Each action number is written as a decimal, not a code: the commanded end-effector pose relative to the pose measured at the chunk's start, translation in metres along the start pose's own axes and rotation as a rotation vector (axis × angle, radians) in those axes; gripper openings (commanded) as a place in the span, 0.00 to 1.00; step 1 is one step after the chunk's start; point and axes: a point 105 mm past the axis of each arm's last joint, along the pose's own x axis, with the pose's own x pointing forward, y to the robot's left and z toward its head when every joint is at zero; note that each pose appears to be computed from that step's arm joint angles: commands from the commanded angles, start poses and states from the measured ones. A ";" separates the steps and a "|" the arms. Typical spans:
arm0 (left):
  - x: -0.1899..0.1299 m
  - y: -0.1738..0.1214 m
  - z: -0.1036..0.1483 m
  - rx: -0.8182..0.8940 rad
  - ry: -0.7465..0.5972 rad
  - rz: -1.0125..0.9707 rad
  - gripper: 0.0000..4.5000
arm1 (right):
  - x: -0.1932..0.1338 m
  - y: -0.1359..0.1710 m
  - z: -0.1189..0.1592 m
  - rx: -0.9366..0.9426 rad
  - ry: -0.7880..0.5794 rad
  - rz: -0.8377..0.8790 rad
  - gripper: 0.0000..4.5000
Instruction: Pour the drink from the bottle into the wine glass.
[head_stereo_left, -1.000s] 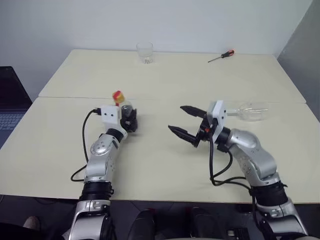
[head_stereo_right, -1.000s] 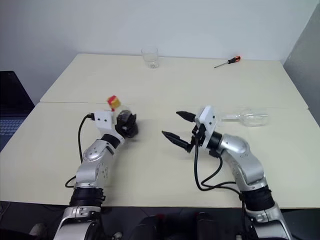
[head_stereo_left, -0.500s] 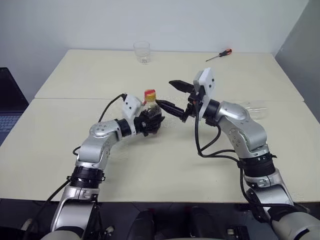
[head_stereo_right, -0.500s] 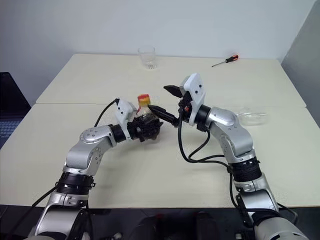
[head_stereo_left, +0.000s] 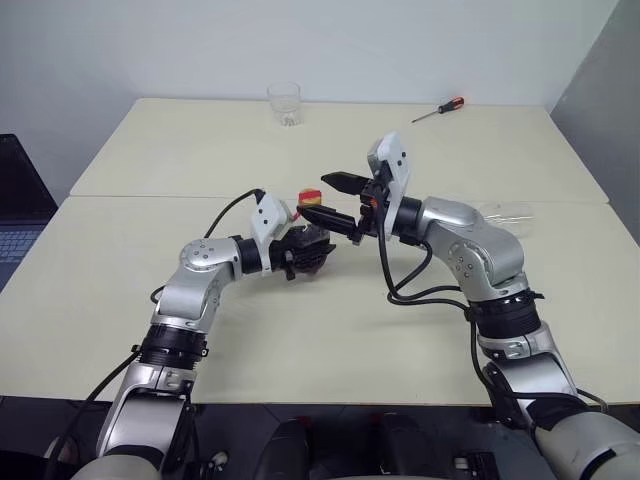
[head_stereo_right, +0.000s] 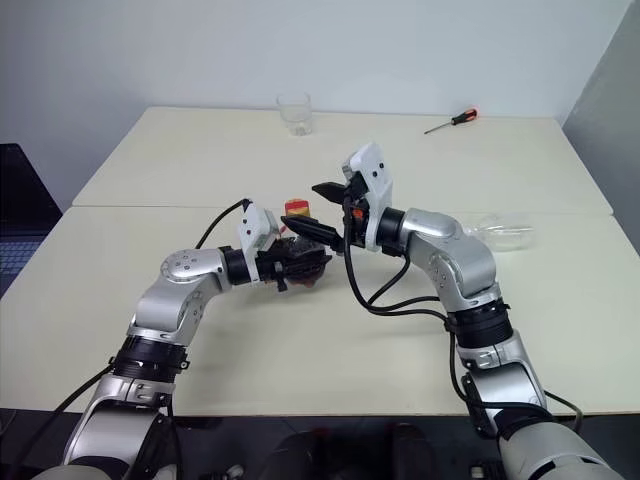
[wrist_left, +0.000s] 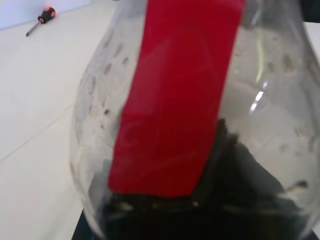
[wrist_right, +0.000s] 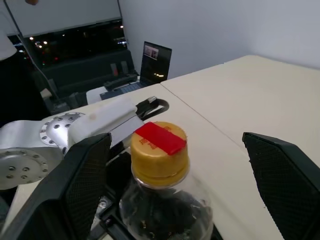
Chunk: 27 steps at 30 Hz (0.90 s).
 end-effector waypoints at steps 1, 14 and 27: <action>0.001 0.003 0.016 0.061 -0.042 -0.003 0.39 | 0.000 0.001 0.020 0.005 -0.057 0.020 1.00; 0.003 0.003 0.020 0.068 -0.053 -0.014 0.39 | 0.006 0.001 0.024 0.055 -0.073 0.024 0.64; 0.005 0.006 0.023 0.075 -0.061 -0.012 0.39 | 0.005 -0.001 0.026 0.054 -0.080 0.026 0.01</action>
